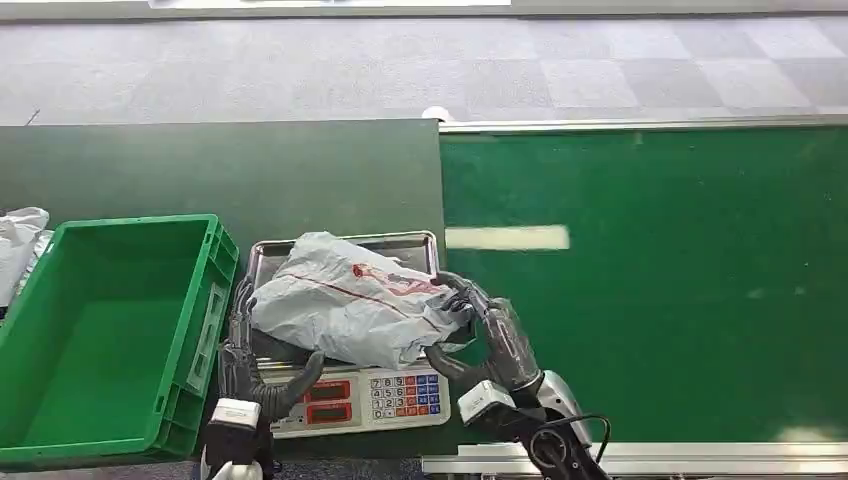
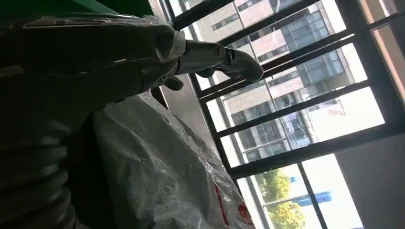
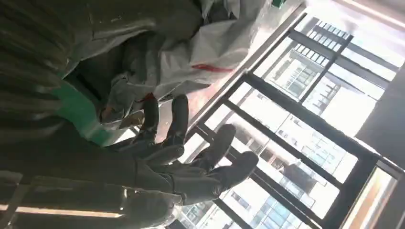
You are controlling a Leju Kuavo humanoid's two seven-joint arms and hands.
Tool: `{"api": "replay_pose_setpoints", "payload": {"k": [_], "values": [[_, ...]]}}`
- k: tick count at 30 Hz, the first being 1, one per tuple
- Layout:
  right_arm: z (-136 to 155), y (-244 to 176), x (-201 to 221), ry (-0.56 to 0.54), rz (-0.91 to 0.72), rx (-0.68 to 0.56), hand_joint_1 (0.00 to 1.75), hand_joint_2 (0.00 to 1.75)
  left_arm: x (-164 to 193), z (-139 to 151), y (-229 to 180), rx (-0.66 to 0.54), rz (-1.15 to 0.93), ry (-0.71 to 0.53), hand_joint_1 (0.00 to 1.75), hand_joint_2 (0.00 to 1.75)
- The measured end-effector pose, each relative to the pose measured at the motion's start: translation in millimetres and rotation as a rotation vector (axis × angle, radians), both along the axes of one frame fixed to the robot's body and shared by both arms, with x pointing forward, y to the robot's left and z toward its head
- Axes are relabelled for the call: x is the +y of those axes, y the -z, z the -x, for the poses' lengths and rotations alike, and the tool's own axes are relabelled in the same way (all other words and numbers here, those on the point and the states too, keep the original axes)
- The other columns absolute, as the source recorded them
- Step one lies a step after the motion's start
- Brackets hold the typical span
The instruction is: Moved the parcel from conveyor to table for the left to box.
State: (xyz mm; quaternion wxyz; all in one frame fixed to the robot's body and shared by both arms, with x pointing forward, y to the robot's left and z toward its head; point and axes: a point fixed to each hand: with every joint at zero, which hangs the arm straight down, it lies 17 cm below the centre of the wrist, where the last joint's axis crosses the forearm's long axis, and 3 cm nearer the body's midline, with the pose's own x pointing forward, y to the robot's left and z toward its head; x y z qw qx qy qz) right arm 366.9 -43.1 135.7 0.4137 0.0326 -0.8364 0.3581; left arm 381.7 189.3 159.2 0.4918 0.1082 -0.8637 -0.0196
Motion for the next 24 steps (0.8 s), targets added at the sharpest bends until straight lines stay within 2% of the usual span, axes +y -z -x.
{"api": "replay_pose_setpoints", "payload": {"k": [3,8,17,18,21,22,24], "values": [[-0.8,1.4,-4.7,-0.033,-0.055,0.058,0.0,1.75,0.3,0.0,0.0,0.0,0.0,-0.001,0.0,1.75],[-1.3,-9.0,-11.5,-0.148,-0.243,0.208,0.0,1.75,1.0,-0.5,-0.1,0.001,0.005,-0.002,0.0,1.75],[-12.2,-14.9,-26.3,-0.142,-0.301,0.233,0.0,1.75,1.0,-0.9,0.0,0.001,0.006,-0.002,0.0,1.75],[-12.5,-14.8,-26.7,-0.142,-0.302,0.234,0.0,0.0,1.0,-1.0,-0.1,0.001,0.006,-0.002,0.0,1.75],[-10.9,-21.5,-30.8,-0.196,-0.402,0.292,0.0,0.0,1.7,-1.3,-0.2,0.002,0.012,-0.003,0.0,1.75],[-11.3,-25.0,-33.6,-0.221,-0.449,0.323,0.0,1.75,1.7,-1.6,-0.3,0.002,0.015,-0.002,0.0,1.75],[-15.6,-31.2,-41.2,-0.261,-0.528,0.375,0.0,1.75,-0.4,-2.6,-2.1,-0.002,0.017,0.009,0.0,1.75]]}}
